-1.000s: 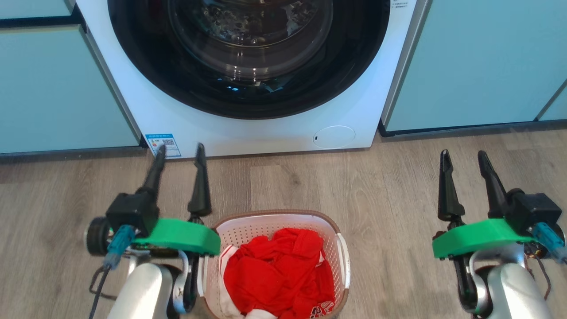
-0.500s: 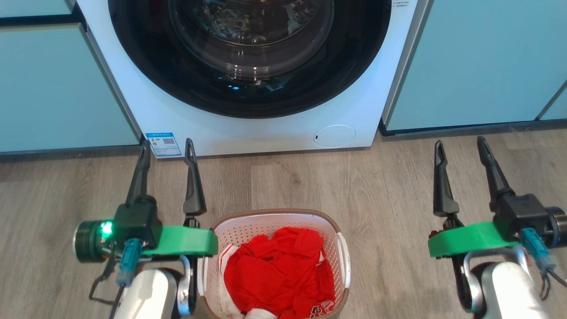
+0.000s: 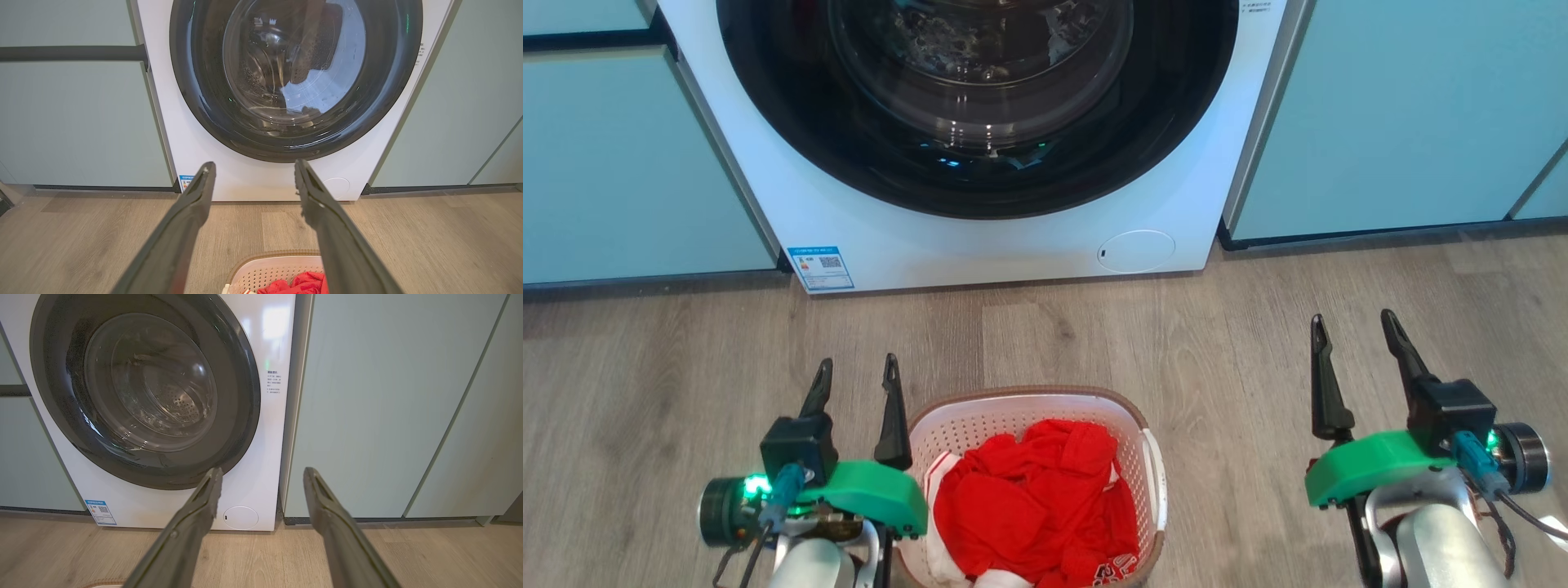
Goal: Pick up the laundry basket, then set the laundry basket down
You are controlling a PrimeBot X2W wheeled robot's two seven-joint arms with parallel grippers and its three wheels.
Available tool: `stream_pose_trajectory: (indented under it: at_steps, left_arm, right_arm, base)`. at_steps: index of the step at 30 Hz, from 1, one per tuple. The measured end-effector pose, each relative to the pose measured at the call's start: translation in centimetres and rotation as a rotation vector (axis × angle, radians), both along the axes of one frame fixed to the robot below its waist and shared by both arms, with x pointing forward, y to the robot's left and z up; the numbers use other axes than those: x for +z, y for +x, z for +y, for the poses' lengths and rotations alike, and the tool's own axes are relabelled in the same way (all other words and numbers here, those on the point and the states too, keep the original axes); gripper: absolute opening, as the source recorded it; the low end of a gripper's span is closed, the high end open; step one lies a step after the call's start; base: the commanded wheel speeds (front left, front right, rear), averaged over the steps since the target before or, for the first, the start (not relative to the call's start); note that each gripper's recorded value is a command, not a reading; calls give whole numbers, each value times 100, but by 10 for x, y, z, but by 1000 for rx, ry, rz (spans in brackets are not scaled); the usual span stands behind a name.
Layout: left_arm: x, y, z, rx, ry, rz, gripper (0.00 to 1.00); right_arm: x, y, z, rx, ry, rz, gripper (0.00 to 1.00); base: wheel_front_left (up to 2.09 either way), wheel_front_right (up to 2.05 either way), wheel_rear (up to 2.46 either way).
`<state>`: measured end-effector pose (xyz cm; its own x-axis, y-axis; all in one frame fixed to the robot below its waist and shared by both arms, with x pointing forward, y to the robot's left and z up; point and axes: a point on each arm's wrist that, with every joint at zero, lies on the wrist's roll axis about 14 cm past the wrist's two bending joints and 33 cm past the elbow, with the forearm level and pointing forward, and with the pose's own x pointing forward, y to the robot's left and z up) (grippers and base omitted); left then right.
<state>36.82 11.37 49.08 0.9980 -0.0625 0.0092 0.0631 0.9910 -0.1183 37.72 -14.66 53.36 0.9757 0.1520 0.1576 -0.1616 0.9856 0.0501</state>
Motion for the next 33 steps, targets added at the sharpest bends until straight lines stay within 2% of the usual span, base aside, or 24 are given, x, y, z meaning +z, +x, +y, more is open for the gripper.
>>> stream_pose_trajectory:
  at_steps: [19, 26, 33]
  left_arm:
    - [-10, 1, 6, 22, -23, 38, 100]
    - [-58, 7, 5, 11, -6, 190, 100]
    - [-118, 45, 2, -39, 45, 371, 100]
  right_arm:
    - [-6, 1, 8, 25, -1, 18, 100]
    - [-49, 12, 20, 61, -10, 147, 100]
    - [-97, 60, 32, 97, -7, 281, 100]
  base:
    - [0, 0, 0]
    - [0, 0, 0]
    - [0, 0, 0]
